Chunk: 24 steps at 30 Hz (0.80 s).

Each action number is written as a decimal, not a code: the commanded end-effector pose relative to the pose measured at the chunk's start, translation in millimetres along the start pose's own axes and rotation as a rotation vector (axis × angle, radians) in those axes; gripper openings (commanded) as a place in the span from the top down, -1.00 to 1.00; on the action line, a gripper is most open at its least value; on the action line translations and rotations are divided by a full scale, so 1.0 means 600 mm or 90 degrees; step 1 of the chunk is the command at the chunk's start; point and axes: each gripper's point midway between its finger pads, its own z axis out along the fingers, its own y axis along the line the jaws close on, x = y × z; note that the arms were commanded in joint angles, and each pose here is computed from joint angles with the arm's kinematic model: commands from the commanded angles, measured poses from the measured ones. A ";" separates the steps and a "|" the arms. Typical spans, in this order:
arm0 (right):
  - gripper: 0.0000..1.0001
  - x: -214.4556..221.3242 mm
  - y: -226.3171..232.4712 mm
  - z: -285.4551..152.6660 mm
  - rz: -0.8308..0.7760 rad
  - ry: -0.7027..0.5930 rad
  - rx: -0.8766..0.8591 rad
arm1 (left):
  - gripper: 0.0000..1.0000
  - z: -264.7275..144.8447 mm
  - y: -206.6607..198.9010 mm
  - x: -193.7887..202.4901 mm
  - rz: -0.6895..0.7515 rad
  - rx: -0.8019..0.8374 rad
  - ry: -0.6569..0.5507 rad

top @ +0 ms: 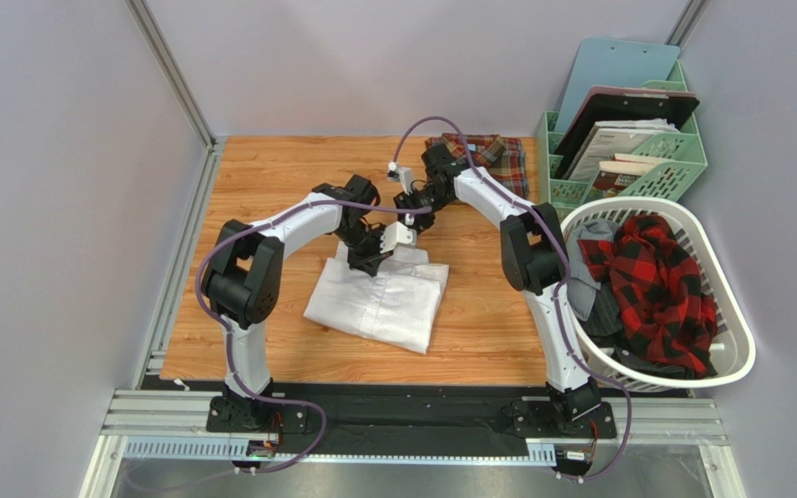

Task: Fold and stack the long sleeve shirts
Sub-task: Fold the shirt

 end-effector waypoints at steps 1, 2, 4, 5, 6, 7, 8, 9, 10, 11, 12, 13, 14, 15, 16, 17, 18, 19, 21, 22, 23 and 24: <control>0.41 0.020 0.018 0.035 -0.027 0.039 -0.006 | 1.00 0.002 -0.049 0.021 -0.014 0.048 0.017; 0.41 0.027 0.022 0.041 -0.033 0.049 -0.008 | 1.00 -0.001 -0.057 0.025 -0.017 0.049 0.020; 0.43 0.056 0.031 0.062 -0.029 0.082 -0.019 | 1.00 0.003 -0.078 0.037 -0.030 0.063 0.025; 0.44 0.063 0.036 0.070 -0.025 0.089 -0.025 | 1.00 -0.003 -0.083 0.035 -0.028 0.059 0.022; 0.45 0.068 0.042 0.074 -0.021 0.092 -0.034 | 1.00 0.000 -0.097 0.044 -0.040 0.070 0.027; 0.47 0.077 0.046 0.078 -0.012 0.100 -0.042 | 1.00 -0.002 -0.103 0.046 -0.043 0.071 0.028; 0.48 0.081 0.051 0.080 -0.005 0.103 -0.047 | 1.00 -0.008 -0.111 0.048 -0.047 0.074 0.028; 0.49 0.084 0.064 0.084 -0.006 0.107 -0.059 | 1.00 -0.007 -0.123 0.053 -0.055 0.083 0.028; 0.49 0.098 0.071 0.088 -0.001 0.118 -0.067 | 1.00 -0.009 -0.128 0.055 -0.056 0.082 0.029; 0.49 0.099 0.076 0.087 -0.009 0.118 -0.068 | 1.00 -0.014 -0.134 0.054 -0.052 0.079 0.026; 0.50 0.104 0.085 0.092 -0.013 0.125 -0.074 | 1.00 -0.012 -0.145 0.059 -0.052 0.086 0.029; 0.51 0.107 0.089 0.092 -0.011 0.128 -0.076 | 1.00 -0.012 -0.148 0.061 -0.050 0.085 0.030; 0.51 0.106 0.093 0.092 -0.012 0.128 -0.078 | 1.00 -0.015 -0.150 0.058 -0.046 0.081 0.028; 0.51 0.104 0.099 0.092 -0.006 0.128 -0.083 | 1.00 -0.014 -0.154 0.062 -0.047 0.083 0.031; 0.52 0.101 0.100 0.089 -0.008 0.125 -0.082 | 1.00 -0.014 -0.154 0.062 -0.045 0.082 0.032; 0.51 0.087 0.105 0.081 -0.018 0.115 -0.081 | 1.00 -0.012 -0.153 0.064 -0.047 0.081 0.033; 0.51 0.079 0.108 0.076 -0.018 0.109 -0.081 | 1.00 -0.012 -0.152 0.065 -0.048 0.080 0.036; 0.51 0.070 0.110 0.071 -0.018 0.101 -0.081 | 1.00 -0.011 -0.150 0.064 -0.048 0.080 0.035; 0.52 0.042 0.122 0.061 -0.015 0.075 -0.095 | 1.00 -0.011 -0.148 0.060 -0.046 0.076 0.029; 0.54 0.034 0.126 0.060 -0.012 0.069 -0.099 | 1.00 -0.010 -0.146 0.060 -0.047 0.076 0.029; 0.55 0.030 0.132 0.059 -0.010 0.065 -0.108 | 1.00 -0.011 -0.145 0.057 -0.045 0.074 0.026; 0.57 0.029 0.138 0.062 -0.002 0.064 -0.123 | 1.00 -0.012 -0.142 0.056 -0.044 0.072 0.026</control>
